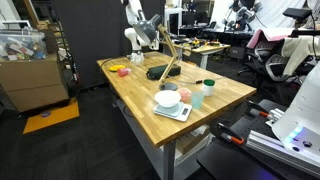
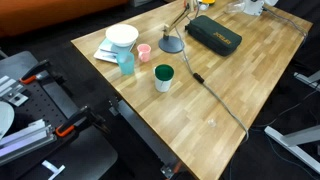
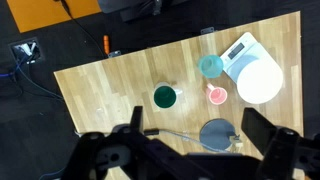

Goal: Pour the liquid in the pink cup into the white bowl on the scale

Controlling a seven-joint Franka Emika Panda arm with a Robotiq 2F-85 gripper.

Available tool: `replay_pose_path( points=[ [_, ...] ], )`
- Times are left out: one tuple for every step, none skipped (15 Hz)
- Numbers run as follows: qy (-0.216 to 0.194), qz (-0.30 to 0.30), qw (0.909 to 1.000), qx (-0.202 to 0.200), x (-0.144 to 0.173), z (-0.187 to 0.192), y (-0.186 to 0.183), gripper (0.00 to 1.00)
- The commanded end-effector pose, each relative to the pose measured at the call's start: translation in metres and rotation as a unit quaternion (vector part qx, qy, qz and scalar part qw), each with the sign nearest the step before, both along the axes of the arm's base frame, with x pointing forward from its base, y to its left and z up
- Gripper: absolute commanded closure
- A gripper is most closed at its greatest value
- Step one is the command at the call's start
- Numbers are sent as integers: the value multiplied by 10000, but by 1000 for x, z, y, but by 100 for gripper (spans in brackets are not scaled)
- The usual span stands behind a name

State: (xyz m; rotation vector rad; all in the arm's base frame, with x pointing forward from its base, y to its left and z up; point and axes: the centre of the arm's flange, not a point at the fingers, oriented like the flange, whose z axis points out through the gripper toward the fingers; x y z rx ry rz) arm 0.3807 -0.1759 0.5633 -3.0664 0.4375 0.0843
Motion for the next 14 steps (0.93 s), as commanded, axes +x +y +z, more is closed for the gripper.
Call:
replay_pose_path(
  points=[
    [-2, 0, 10000, 0, 0, 0, 0, 0],
    [-2, 0, 10000, 0, 0, 0, 0, 0],
    [-3, -1, 10000, -1, 0, 0, 0, 0],
    [-3, -1, 10000, -1, 0, 0, 0, 0],
    [-3, -1, 10000, -1, 0, 0, 0, 0],
    [-3, -1, 10000, -1, 0, 0, 0, 0],
    [-3, -1, 10000, -1, 0, 0, 0, 0],
    [34, 41, 10000, -43, 2, -2, 2, 0],
    [47, 87, 9999, -44, 5, -6, 5, 0],
    [110, 133, 9998, 25, 11, -12, 10, 0],
    [187, 162, 9997, 91, 17, -17, 16, 0],
    [290, 213, 9990, 251, 26, -23, 24, 0],
    [355, 257, 9985, 340, 35, -29, 32, 0],
    [430, 301, 9978, 408, 47, -37, 39, 0]
  ],
)
